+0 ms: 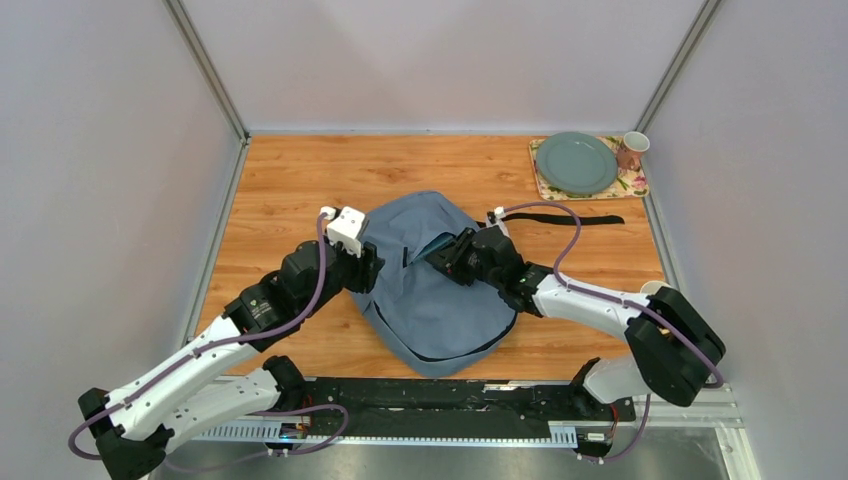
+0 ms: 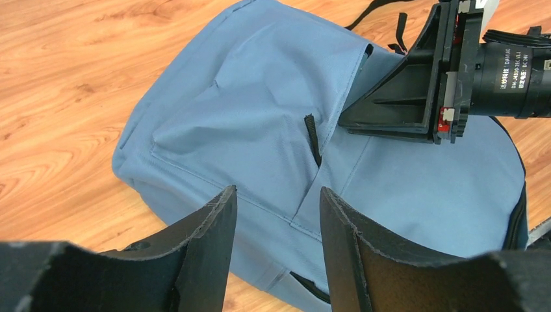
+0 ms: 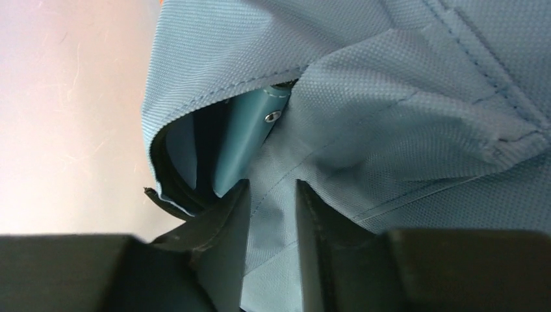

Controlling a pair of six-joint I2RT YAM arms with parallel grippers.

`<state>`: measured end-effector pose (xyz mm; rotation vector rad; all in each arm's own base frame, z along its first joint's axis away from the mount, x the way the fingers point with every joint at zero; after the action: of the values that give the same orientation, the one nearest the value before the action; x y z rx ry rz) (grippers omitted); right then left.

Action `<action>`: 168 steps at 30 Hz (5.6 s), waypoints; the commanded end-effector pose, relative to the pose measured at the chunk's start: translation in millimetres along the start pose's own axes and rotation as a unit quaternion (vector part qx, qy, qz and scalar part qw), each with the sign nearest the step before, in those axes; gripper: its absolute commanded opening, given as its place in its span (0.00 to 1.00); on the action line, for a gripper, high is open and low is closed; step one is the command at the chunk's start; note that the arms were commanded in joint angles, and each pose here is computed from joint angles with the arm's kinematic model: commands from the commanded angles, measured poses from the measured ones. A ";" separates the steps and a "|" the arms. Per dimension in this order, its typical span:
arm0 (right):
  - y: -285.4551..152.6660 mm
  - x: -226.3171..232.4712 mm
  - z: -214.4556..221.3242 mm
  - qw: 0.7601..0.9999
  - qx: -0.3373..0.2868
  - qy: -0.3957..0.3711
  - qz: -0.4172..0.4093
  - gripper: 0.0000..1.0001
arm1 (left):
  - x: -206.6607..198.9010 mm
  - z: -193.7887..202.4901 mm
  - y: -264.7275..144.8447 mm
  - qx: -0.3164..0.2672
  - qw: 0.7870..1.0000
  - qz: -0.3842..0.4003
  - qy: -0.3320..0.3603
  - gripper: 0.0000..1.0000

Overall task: Pack the student bag
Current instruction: Place the personal item in the student bag, then adjust the student bag at the center of the board.

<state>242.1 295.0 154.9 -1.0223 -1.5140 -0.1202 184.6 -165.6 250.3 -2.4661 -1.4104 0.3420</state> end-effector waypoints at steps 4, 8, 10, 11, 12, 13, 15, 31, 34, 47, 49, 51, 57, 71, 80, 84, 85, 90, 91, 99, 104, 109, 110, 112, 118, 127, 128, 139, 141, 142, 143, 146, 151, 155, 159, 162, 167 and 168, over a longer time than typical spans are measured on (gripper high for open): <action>10.6 25.3 1.3 0.998 0.008 -0.005 -0.067 0.11 | -2.4 -5.3 -0.7 -0.011 1.000 0.005 -0.017 0.58; 19.2 40.7 -4.0 0.996 -0.001 -0.015 -0.083 0.00 | 0.3 0.2 -2.9 -0.004 1.000 -0.001 -0.018 0.58; 22.5 53.5 -10.7 0.996 -0.008 -0.019 -0.089 0.00 | 1.6 3.5 -4.7 0.000 1.000 -0.004 -0.019 0.58; 24.8 51.0 -11.6 0.997 -0.005 -0.020 -0.072 0.00 | 2.4 6.0 -4.8 0.003 1.000 -0.006 -0.020 0.58; 31.1 59.9 -15.5 0.997 -0.006 -0.027 -0.070 0.00 | 3.0 7.6 -5.2 0.005 1.000 -0.007 -0.020 0.58; 35.4 59.9 -14.7 0.998 0.001 -0.031 -0.060 0.00 | 3.6 8.5 -6.6 0.005 1.000 -0.008 -0.020 0.58; 46.2 48.6 -10.6 0.999 0.023 -0.033 -0.030 0.00 | 4.5 12.3 -6.3 0.008 1.000 -0.010 -0.023 0.58; -18.8 11.1 -22.4 0.998 -0.045 -0.051 -0.001 0.02 | 8.4 29.5 -7.8 0.010 0.998 -0.021 -0.052 0.58; -20.1 22.4 -27.7 0.997 -0.055 -0.051 -0.014 0.01 | 8.0 29.8 -8.0 0.006 0.998 -0.020 -0.061 0.58; 58.8 46.0 -37.7 0.996 -0.049 -0.055 -0.042 0.00 | 7.7 40.3 -15.4 0.011 0.995 -0.015 -0.096 0.63; 62.1 47.3 -38.0 0.995 -0.053 -0.058 -0.055 0.00 | 6.6 47.9 -14.5 0.017 0.994 -0.013 -0.107 0.66; 59.0 38.3 -36.7 0.995 -0.054 -0.067 -0.054 0.00 | 6.1 53.8 -13.1 0.021 0.992 -0.014 -0.121 0.67; 13.2 29.8 -39.9 0.992 -0.069 -0.088 -0.050 0.06 | 4.7 74.8 -4.9 0.030 0.987 -0.018 -0.155 0.75; -57.8 -12.5 -78.3 0.969 -0.133 -0.177 0.113 0.61 | -6.1 77.9 13.6 0.017 0.970 -0.006 -0.244 0.91; -28.8 -13.5 -97.0 0.968 -0.079 -0.213 0.110 0.62 | -5.4 103.6 24.1 0.045 0.960 0.000 -0.276 0.91; -14.2 -15.8 -98.9 0.975 -0.031 -0.205 0.085 0.61 | -13.0 109.8 27.4 0.050 0.957 0.026 -0.286 0.91; -10.9 -16.4 -95.5 0.977 -0.013 -0.201 0.075 0.61 | -14.0 113.5 28.3 0.052 0.956 0.030 -0.287 0.91; -6.8 -24.0 -87.8 0.980 0.015 -0.189 0.054 0.48 | -21.9 112.2 33.8 0.041 0.950 0.064 -0.303 0.90; -5.7 -18.3 -84.7 0.982 0.024 -0.184 0.029 0.46 | -21.9 115.1 34.4 0.047 0.950 0.064 -0.303 0.86; -8.8 -28.6 -74.0 0.986 0.043 -0.161 -0.001 0.50 | -18.8 105.5 35.8 0.027 0.951 0.067 -0.299 0.41; -5.8 -31.9 -73.6 0.986 0.053 -0.158 -0.003 0.23 | -11.2 105.7 34.8 0.029 0.956 0.052 -0.289 0.07; -9.9 -33.2 -80.6 0.987 0.033 -0.159 0.010 0.00 | -0.1 98.6 30.6 0.028 0.963 0.031 -0.266 0.00; -13.6 -36.8 -83.4 0.987 0.022 -0.160 0.016 0.00 | 6.2 102.6 29.1 0.037 0.965 0.016 -0.258 0.00; -21.9 -41.9 -88.9 0.986 0.002 -0.162 0.034 0.00 | 13.3 96.8 25.2 0.029 0.967 0.006 -0.252 0.00; -56.9 -54.1 -104.5 0.983 -0.055 -0.159 0.077 0.00 | 41.6 92.7 14.3 0.025 0.972 -0.040 -0.232 0.00; -83.8 -71.6 -90.9 0.985 -0.067 -0.143 0.076 0.00 | 52.3 97.1 14.9 0.049 0.971 -0.046 -0.229 0.00; -86.5 -68.1 -90.2 0.985 -0.066 -0.143 0.072 0.00 | 51.0 96.1 16.3 0.047 0.971 -0.040 -0.229 0.00; -100.3 57.9 -99.2 0.977 -0.040 -0.196 -0.074 0.05 | 39.5 96.2 20.3 0.053 0.973 0.007 -0.224 0.00; -84.2 77.2 -91.4 0.973 -0.014 -0.214 -0.082 0.04 | 39.3 94.9 20.6 0.051 0.973 0.008 -0.223 0.00; -76.8 79.4 -86.8 0.973 0.000 -0.219 -0.080 0.03 | 39.1 92.7 20.5 0.047 0.974 0.010 -0.222 0.00; -70.6 85.3 -77.4 0.970 0.018 -0.228 -0.084 0.02 | 39.2 93.3 20.3 0.049 0.974 0.010 -0.222 0.00; -44.7 87.2 -57.0 0.966 0.061 -0.242 -0.064 0.00 | 39.0 90.7 20.3 0.045 0.974 0.010 -0.222 0.00; -4.9 44.3 -20.8 0.964 0.123 -0.235 -0.008 0.00 | 38.1 89.0 20.5 0.042 0.973 0.014 -0.225 0.00; 17.4 5.0 -13.0 0.964 0.134 -0.225 0.054 0.00 | 35.9 86.8 20.7 0.039 0.973 0.022 -0.226 0.00; 19.6 -7.5 -21.0 0.962 0.108 -0.236 0.087 0.00 | 35.6 84.9 19.6 0.037 0.974 0.024 -0.224 0.00; 15.9 -2.8 -26.3 0.955 0.110 -0.255 0.103 0.00 | 35.7 83.1 18.9 0.034 0.974 0.024 -0.223 0.00; -2.9 14.6 -33.7 0.955 0.092 -0.267 0.090 0.07 | 36.1 82.0 17.8 0.032 0.974 0.022 -0.222 0.00; -12.9 28.0 -35.4 0.958 0.086 -0.267 0.067 0.11 | 36.3 82.9 18.1 0.034 0.974 0.022 -0.223 0.00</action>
<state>265.1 293.8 153.4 -1.0072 -1.8152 0.4583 174.4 -134.9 134.5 -2.3632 -1.3942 1.0975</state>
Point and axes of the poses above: each gripper's point midway between its finger pads, its own y axis out along the fingers, its own x axis along the line the jaws close on, z = x × y, the point moved 4 cm from there along -y, back along the fingers, and after that the axes turned 1 degree about y, right-handed, at the moved point
